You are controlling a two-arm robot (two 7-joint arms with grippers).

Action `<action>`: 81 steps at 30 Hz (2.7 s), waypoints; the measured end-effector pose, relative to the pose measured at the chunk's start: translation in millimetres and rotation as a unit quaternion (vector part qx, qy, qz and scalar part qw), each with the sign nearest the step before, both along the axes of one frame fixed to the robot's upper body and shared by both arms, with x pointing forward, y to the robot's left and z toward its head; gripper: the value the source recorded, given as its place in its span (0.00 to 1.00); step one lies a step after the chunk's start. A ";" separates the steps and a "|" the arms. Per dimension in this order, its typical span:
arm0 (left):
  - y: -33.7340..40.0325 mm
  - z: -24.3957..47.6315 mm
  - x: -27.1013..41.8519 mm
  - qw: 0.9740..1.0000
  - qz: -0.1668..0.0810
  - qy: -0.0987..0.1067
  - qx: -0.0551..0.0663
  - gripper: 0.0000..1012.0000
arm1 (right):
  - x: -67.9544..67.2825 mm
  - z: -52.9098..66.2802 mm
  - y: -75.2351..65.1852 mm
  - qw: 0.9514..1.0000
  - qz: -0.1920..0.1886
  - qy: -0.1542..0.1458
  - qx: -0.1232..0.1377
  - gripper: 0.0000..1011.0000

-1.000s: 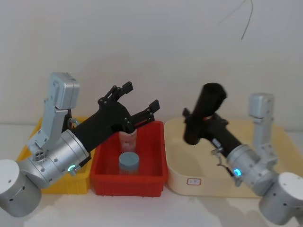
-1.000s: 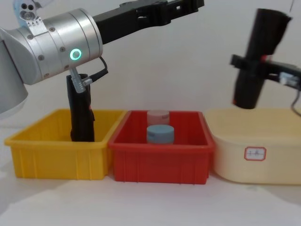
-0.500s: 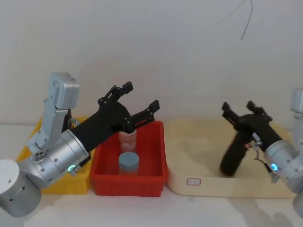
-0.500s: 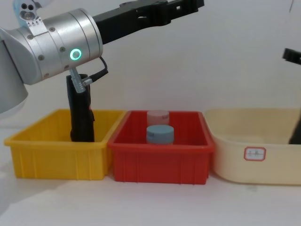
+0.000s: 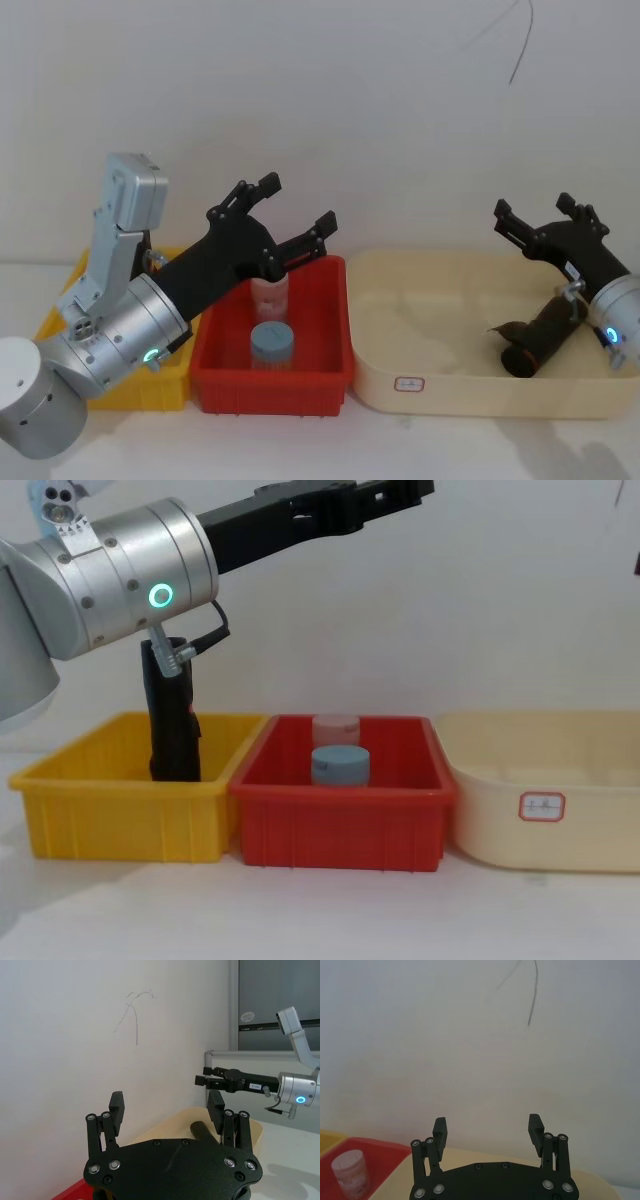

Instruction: Pick up the garbage bag with the one hand and transfer it to the other hand.

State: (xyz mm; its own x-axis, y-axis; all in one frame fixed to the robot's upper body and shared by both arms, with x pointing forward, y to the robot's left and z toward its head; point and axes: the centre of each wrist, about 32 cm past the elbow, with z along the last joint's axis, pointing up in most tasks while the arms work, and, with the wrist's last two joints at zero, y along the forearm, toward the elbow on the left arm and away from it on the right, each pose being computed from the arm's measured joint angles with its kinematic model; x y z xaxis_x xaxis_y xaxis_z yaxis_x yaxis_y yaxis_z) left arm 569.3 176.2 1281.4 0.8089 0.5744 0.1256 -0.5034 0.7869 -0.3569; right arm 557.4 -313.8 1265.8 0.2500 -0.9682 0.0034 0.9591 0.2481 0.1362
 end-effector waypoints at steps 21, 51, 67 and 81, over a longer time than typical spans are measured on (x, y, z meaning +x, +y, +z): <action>36.1 -4.7 -6.7 0.996 0.082 -0.007 -0.021 0.99 | 3.8 7.8 49.7 0.993 0.111 0.026 -0.025 0.99; 88.9 -9.5 -18.4 0.983 0.181 -0.007 -0.034 0.99 | 17.0 -17.4 114.8 0.960 0.248 0.101 -0.076 0.99; 92.5 -9.9 -19.5 0.982 0.187 -0.007 -0.034 0.99 | 27.5 -24.8 127.7 0.944 0.274 0.138 -0.124 0.99; 93.5 -9.8 -19.7 0.981 0.189 -0.007 -0.034 0.99 | 39.2 -35.1 134.8 0.940 0.283 0.150 -0.119 0.99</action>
